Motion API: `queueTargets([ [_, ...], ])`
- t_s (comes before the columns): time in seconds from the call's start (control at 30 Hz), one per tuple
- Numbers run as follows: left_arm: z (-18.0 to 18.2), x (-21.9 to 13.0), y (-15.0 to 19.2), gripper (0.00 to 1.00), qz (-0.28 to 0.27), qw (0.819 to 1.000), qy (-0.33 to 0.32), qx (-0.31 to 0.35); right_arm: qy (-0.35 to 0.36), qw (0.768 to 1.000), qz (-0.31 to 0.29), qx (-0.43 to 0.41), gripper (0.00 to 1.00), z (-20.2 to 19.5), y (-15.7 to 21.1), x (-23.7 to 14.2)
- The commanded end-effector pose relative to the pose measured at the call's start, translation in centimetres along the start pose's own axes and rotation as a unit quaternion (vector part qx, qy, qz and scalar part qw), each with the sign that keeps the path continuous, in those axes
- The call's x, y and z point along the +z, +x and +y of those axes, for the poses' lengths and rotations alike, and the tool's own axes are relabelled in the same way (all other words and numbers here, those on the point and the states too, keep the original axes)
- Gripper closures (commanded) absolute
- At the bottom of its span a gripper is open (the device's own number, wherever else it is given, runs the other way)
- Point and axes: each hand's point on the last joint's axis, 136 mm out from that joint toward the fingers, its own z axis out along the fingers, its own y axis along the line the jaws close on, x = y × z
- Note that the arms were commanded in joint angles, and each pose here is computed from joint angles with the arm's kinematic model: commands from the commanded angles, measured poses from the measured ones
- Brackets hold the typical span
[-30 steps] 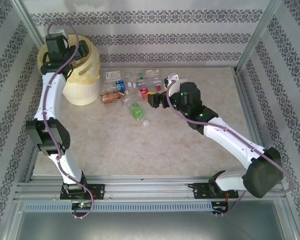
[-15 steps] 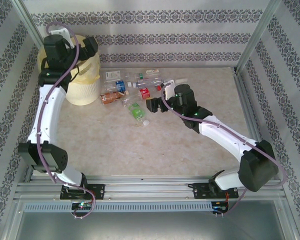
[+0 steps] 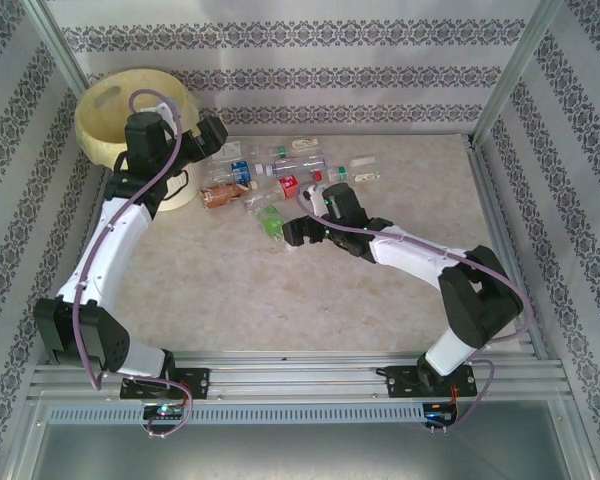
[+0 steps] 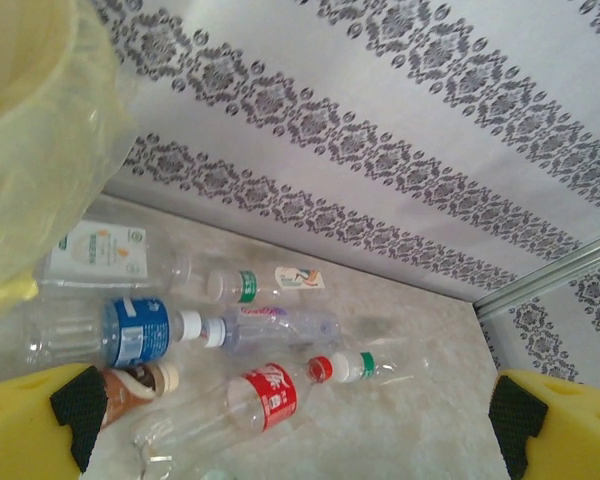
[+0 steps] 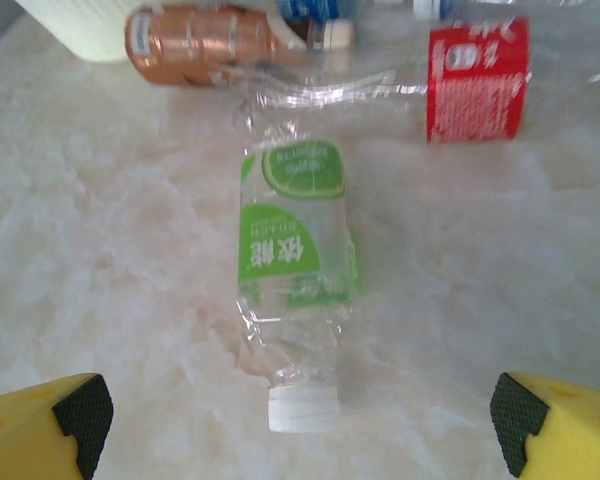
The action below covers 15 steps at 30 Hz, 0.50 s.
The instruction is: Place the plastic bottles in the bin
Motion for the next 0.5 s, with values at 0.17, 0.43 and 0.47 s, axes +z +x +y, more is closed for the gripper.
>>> queueTargets([
  [0.17,0.5,-3.4,-0.5,0.0,-0.044,0.999,-0.023,-0.015,-0.018,0.999,0.036,-0.023,0.02,1.3,0.8,4.5],
  [0.43,2.9,-4.8,1.3,0.0,-0.034,0.997,-0.072,-0.011,0.046,0.993,0.07,-0.083,0.02,0.8,2.5,8.2],
  [0.47,3.1,-4.8,1.5,0.0,-0.031,0.996,-0.077,-0.012,0.053,0.992,0.075,-0.086,0.03,0.5,2.7,8.6],
])
